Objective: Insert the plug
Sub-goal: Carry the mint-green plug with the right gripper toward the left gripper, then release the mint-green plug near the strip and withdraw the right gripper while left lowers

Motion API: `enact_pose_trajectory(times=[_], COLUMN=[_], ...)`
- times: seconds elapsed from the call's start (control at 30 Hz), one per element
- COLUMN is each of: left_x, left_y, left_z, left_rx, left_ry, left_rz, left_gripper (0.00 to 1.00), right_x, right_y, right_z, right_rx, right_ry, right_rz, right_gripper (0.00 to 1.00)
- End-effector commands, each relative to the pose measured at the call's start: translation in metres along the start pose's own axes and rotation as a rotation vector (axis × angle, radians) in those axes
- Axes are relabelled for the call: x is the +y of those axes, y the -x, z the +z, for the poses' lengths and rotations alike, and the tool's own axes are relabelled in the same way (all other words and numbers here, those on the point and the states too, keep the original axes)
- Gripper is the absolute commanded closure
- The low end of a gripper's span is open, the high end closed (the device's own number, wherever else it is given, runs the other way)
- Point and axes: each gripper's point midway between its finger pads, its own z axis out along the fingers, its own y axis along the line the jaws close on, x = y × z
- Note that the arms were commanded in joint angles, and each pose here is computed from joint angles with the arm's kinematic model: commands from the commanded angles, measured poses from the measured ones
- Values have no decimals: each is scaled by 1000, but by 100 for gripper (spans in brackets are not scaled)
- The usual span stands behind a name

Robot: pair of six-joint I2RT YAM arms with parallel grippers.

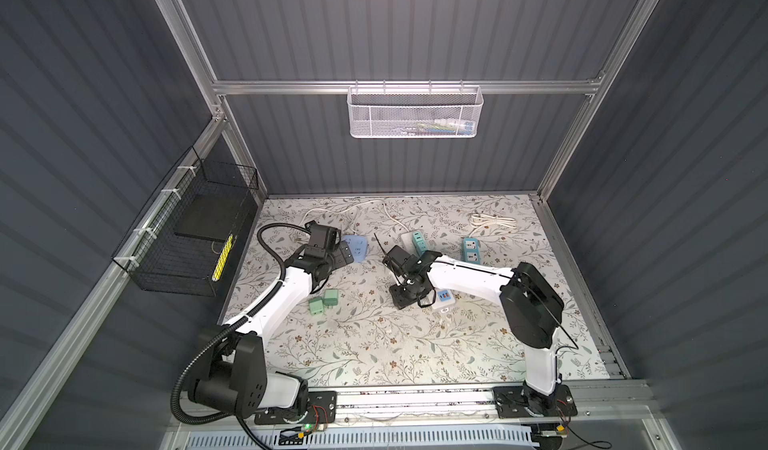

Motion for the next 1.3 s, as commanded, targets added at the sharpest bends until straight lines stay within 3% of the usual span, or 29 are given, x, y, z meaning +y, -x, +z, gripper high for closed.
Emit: enact_pose_trajectory(times=[0.0, 0.17, 0.33, 0.5, 0.63, 0.83, 1.0, 1.1, 1.27], left_x=[-2, -5, -8, -14, -21, -67, -98, -108, -123], left_y=[-8, -11, -10, -6, -19, -66, -121, -155, -188], left_z=[-5, 0, 2, 1, 7, 0, -13, -17, -18], left_rx=[35, 51, 64, 74, 158, 266, 398, 471, 573], left_ry=[-25, -38, -43, -56, -72, -92, -205, -229, -304], left_rz=[39, 62, 84, 106, 178, 510, 737, 878, 1003], left_gripper=[0, 0, 0, 0, 3, 4, 5, 9, 14], right_x=[9, 8, 7, 6, 6, -19, -80, -120, -150], right_y=[4, -1, -2, 10, 18, 33, 29, 13, -6], right_z=[-6, -1, -5, -27, -53, -118, -175, -187, -189], right_rx=[10, 29, 16, -48, -120, -316, -513, -566, -568], right_ry=[44, 56, 100, 127, 144, 116, 43, 4, -55], right_rz=[-72, -86, -62, -49, -45, 41, 220, 311, 358], right_gripper=[59, 55, 43, 38, 38, 38, 36, 36, 29])
